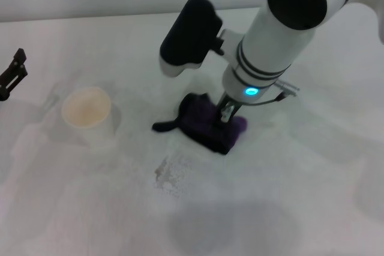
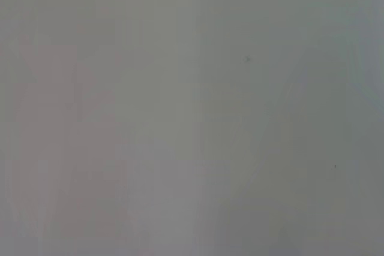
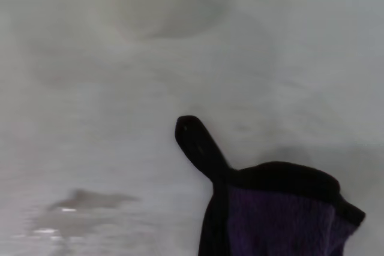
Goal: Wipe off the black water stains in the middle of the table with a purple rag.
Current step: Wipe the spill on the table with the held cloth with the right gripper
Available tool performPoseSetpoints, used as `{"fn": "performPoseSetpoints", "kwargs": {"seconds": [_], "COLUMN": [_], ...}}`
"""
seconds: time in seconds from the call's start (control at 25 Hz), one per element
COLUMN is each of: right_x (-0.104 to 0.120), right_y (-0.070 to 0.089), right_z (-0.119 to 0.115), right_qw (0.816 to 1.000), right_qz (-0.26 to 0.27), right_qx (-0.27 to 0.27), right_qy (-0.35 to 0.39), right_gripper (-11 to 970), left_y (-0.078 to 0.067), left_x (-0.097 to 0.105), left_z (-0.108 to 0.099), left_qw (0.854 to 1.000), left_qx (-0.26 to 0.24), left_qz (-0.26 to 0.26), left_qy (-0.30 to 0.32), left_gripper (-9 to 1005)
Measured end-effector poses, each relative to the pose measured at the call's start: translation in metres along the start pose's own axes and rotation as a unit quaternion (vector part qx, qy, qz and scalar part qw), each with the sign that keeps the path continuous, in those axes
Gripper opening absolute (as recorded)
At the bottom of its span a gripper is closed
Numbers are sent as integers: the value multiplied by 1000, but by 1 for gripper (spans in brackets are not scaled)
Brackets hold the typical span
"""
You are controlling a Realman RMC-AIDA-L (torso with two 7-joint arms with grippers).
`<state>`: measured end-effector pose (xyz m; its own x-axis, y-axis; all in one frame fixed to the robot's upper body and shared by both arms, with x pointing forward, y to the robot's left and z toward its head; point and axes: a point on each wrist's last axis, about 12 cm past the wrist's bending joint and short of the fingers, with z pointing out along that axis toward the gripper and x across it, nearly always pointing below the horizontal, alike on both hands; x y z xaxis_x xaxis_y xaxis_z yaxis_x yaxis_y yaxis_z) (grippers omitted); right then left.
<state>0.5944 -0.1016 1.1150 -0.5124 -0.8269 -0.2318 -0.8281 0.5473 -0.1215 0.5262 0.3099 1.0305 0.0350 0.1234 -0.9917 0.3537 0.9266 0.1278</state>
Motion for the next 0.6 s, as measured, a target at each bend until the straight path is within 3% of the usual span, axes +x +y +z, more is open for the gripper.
{"fn": "performPoseSetpoints", "kwargs": {"seconds": [0.12, 0.28, 0.6], "right_x": [3, 3, -11], "right_y": [-8, -6, 31], "right_z": [-1, -2, -6], "right_qw": [1000, 1000, 996], "right_qz": [15, 10, -48], "right_qx": [18, 11, -71], "right_qy": [4, 0, -26], "right_gripper": [172, 175, 181], "left_y": [0, 0, 0], "left_x": [0, -1, -4], "left_z": [1, 3, 7], "left_qw": [1000, 1000, 1000], "left_qx": [0, 1, 5], "left_qz": [-1, 0, 2], "left_qy": [0, -1, -6], "left_gripper": [887, 887, 887]}}
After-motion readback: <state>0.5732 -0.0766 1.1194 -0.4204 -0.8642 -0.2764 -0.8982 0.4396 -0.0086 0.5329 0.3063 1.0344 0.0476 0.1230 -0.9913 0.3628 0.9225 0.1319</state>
